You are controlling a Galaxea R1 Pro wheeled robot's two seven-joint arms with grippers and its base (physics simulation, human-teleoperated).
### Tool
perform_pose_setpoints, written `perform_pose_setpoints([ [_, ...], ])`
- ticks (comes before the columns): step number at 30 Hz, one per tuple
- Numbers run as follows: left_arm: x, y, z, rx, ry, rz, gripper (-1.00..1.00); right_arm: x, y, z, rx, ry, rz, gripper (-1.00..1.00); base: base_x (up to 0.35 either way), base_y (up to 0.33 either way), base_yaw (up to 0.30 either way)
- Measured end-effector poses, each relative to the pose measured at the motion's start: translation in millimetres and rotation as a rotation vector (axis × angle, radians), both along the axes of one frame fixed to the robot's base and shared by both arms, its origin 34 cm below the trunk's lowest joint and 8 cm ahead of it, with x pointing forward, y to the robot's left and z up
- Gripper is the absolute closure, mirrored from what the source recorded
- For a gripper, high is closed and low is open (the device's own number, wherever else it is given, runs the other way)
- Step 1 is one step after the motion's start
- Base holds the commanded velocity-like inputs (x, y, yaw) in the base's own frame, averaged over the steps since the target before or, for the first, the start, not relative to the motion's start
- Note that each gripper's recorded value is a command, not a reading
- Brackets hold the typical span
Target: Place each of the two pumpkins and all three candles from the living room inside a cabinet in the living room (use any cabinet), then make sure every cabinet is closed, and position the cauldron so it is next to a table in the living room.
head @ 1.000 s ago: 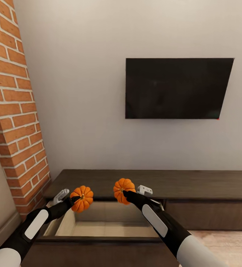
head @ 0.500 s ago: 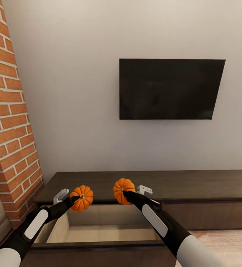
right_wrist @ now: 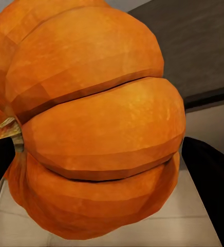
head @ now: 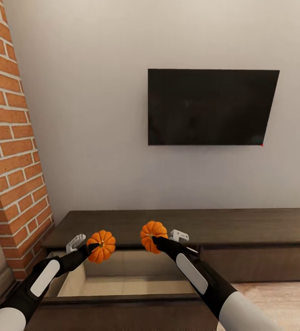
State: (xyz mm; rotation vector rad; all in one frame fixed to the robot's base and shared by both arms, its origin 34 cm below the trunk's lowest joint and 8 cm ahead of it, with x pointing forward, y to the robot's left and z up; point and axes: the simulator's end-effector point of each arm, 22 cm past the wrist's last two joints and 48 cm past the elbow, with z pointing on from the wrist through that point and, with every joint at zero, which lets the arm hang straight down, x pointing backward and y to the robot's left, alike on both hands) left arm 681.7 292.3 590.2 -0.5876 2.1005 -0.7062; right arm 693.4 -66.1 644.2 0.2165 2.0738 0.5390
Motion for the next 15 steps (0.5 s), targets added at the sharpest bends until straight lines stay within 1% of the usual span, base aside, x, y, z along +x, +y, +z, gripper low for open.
perform_pose_setpoints([
  [7, -4, 0, -17, 0.004, 0.005, 0.001, 1.00, -4, 1, -15, 0.001, 0.000, 0.001, 1.00, 0.000, 0.000, 0.000],
  [15, -9, 1, -38, 0.008, 0.011, 0.005, 1.00, -10, 1, -36, -0.001, 0.016, 0.004, 1.00, 0.000, 0.000, 0.000],
])
